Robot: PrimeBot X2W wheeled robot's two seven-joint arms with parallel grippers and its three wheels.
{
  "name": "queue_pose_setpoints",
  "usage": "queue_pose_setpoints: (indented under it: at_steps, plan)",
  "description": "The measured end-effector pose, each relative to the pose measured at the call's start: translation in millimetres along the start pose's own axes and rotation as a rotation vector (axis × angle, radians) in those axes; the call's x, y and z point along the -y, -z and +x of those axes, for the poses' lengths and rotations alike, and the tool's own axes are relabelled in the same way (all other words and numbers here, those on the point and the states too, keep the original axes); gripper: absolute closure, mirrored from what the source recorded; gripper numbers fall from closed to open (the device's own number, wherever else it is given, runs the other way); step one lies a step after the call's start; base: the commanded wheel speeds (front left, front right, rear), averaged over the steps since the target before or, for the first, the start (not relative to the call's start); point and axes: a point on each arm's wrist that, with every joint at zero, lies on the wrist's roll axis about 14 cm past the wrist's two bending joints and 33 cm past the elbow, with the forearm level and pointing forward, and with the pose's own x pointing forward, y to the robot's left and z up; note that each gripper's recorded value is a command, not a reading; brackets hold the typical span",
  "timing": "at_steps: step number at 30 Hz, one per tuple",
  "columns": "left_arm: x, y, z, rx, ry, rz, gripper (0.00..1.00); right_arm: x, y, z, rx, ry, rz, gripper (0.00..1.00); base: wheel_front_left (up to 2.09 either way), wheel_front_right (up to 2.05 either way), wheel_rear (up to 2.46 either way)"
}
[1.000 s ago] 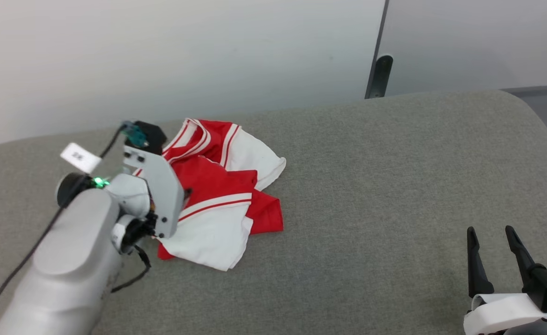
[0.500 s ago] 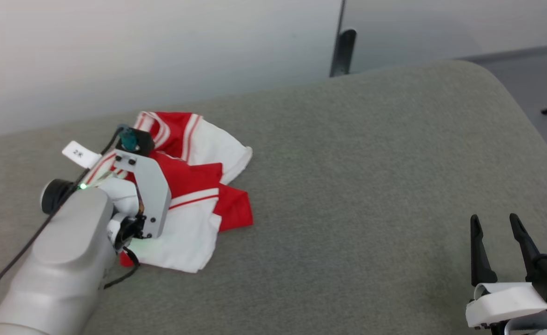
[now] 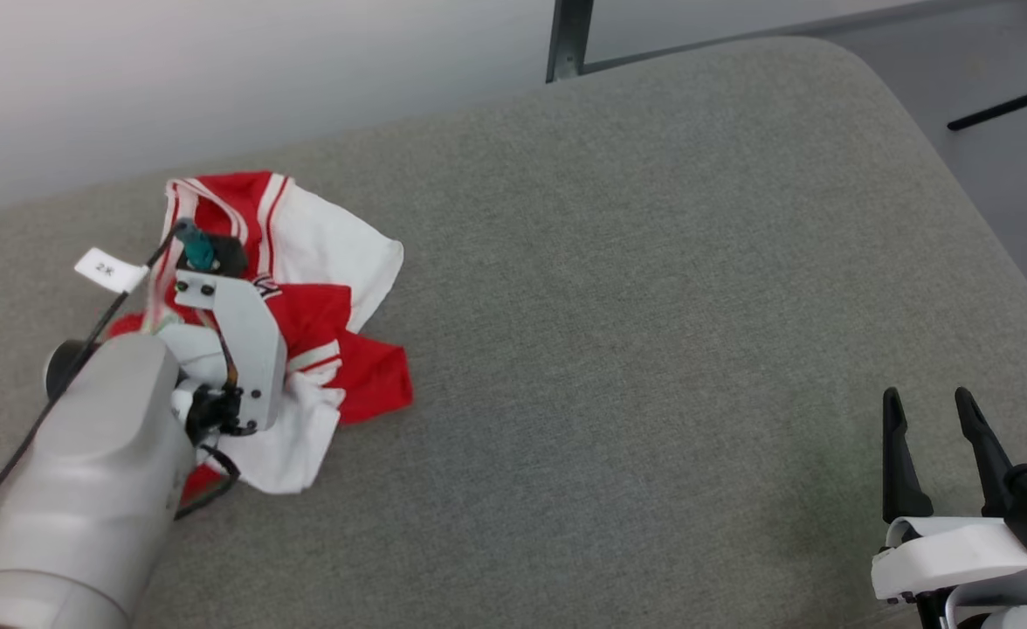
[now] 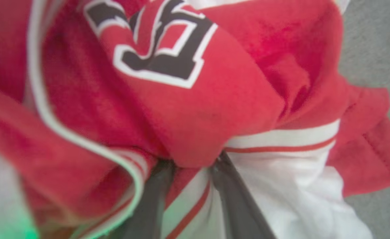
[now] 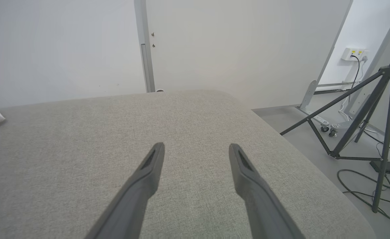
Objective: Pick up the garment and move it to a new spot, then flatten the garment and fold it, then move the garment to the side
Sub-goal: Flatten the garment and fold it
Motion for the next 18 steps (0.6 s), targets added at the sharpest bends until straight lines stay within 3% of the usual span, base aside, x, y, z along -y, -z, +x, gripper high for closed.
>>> queue_pose_setpoints:
  at_steps: [8,18]
  plan:
    - [13,-5,-9,-0.025,0.042,0.029,1.0,-3,3,3,-0.006,-0.006,0.006,0.0,0.0,0.0,0.0]
    - [49,17,-51,-0.058,0.193,0.116,1.0,-24,-2,10,0.017,-0.07,0.019,0.0,0.0,0.0,0.0]
